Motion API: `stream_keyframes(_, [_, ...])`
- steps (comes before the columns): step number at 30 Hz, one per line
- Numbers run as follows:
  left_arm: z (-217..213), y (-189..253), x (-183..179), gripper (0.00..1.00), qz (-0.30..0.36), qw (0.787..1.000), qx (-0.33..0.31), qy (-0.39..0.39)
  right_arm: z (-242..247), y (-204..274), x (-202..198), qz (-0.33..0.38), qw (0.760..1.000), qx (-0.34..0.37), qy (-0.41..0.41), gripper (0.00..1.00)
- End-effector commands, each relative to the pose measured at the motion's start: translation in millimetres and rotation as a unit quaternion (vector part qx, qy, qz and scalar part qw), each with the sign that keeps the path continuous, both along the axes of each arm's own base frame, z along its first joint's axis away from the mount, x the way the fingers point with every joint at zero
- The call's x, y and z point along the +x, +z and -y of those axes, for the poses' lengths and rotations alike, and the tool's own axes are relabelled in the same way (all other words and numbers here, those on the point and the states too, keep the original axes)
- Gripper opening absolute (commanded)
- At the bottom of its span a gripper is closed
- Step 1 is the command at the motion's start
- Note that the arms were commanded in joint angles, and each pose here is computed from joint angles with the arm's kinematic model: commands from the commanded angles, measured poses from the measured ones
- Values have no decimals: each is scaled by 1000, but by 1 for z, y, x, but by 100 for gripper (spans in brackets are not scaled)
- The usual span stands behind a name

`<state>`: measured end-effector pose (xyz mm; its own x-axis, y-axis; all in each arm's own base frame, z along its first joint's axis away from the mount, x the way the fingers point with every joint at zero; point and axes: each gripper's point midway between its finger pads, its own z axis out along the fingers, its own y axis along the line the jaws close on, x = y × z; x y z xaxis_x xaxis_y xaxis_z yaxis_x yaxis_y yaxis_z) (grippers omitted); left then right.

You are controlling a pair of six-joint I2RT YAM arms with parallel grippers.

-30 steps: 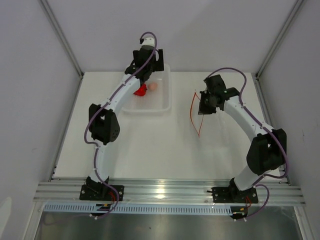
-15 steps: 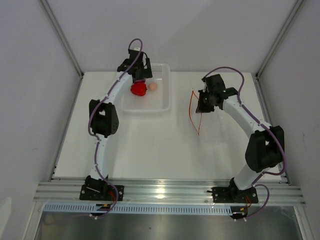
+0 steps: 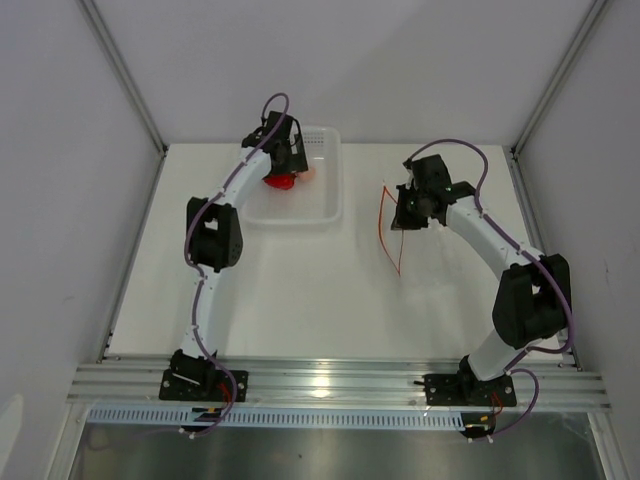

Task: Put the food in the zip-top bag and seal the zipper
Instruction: Move the bin to the center of the board.

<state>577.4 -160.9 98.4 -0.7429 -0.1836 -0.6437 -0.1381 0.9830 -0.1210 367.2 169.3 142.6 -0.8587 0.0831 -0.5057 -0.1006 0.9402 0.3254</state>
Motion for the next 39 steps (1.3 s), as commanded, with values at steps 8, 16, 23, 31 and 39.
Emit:
stream_keyframes(8, [-3,2,4,99,-7,999,-43,25,-11,12,6,30,999,24,7,0])
stream_keyframes(16, [-12,-4,4,99,-13,999,-10,28,-12,12,5,32,999,21,10,0])
stream_keyframes(23, [-9,-11,6,100,-26,999,-11,18,-13,10,6,34,999,23,7,0])
stream_keyframes(31, [-16,-22,-2,91,-54,998,-24,30,-12,5,7,34,999,24,6,0])
stream_keyframes(39, [-8,-27,0,68,-58,995,-78,26,-14,6,6,36,999,27,7,0])
